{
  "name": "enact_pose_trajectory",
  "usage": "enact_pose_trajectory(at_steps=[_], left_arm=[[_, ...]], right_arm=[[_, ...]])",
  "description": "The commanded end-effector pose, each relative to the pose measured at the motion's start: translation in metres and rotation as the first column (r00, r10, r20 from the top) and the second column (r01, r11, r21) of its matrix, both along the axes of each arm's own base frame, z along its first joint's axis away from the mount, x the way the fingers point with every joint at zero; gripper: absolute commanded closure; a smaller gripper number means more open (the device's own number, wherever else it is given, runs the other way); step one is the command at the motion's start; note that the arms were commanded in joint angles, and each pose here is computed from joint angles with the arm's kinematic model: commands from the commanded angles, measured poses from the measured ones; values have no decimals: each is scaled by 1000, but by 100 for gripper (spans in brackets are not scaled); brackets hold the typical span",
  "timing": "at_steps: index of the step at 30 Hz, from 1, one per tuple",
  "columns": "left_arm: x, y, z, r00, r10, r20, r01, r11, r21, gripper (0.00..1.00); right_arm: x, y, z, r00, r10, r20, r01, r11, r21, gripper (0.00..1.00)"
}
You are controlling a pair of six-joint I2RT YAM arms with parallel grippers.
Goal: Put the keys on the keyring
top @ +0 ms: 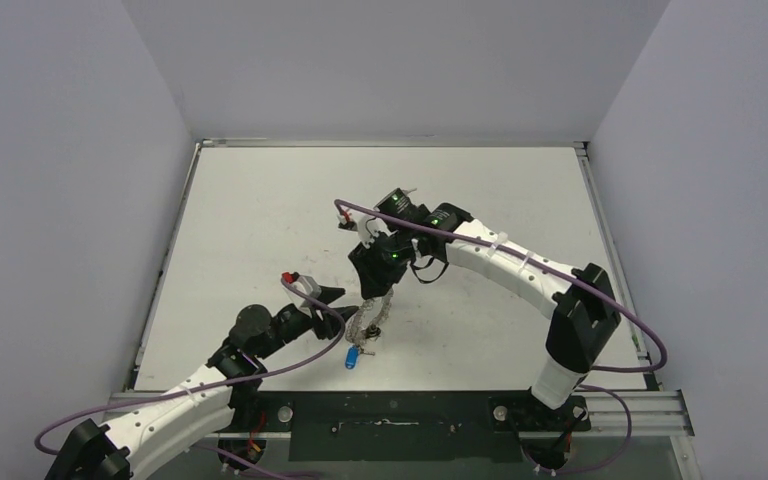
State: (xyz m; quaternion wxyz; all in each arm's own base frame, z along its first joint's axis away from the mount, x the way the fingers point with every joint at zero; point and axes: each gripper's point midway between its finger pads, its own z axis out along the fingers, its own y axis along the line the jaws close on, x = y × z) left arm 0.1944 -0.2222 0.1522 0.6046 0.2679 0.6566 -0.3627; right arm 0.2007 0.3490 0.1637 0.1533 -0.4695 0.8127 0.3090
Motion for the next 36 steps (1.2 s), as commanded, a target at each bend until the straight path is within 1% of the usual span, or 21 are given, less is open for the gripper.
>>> enact_pose_trajectory(at_steps=[1,3,5,9,13,15,17,19,20,21,24,27,29,33,36], left_arm=[[0,-4,18,999,-16,39,19,998,-54,53],[1,-3,15,1000,-11,29,12,999,-52,53],[2,-2,11,1000,0,17,0,999,-49,53],[3,-1,2,1000,12,-13,-13,999,-36,53],[3,-2,-4,1000,9,-29,-10,1000,-28,53],[7,1,-4,999,38,-38,-39,999,-36,54],[15,9,-3,990,116,-79,-121,991,-57,54],[27,24,-4,958,235,-161,-248,966,-66,52],[35,35,-5,928,316,-199,-333,941,-55,51],[39,41,-2,900,363,-241,-385,922,-45,50],[45,59,-8,825,470,-315,-482,875,43,43],[45,65,-18,781,501,-373,-492,861,127,40],[45,68,-30,741,516,-430,-490,853,181,39],[49,68,-48,661,519,-542,-465,850,247,36],[51,70,-58,604,525,-600,-442,847,297,34]], right_arm=[[39,-15,27,976,-198,91,189,977,102,50],[48,-25,33,962,-257,96,242,959,145,44],[52,-32,36,950,-295,98,275,945,177,41],[57,-46,34,932,-344,111,321,929,182,36],[54,-48,25,929,-358,94,336,923,188,32],[53,-47,19,929,-360,84,340,922,185,31],[53,-47,11,928,-366,74,349,920,179,28],[55,-49,4,919,-388,76,371,912,175,24],[58,-51,1,911,-405,83,387,906,170,23],[59,-52,-2,904,-418,86,401,901,166,21],[68,-55,-15,884,-457,99,442,886,139,19],[78,-53,-29,872,-476,112,467,879,99,20],[84,-50,-37,868,-480,130,474,877,72,21],[99,-36,-48,864,-473,176,475,879,29,27],[106,-19,-55,868,-448,212,458,889,1,33]])
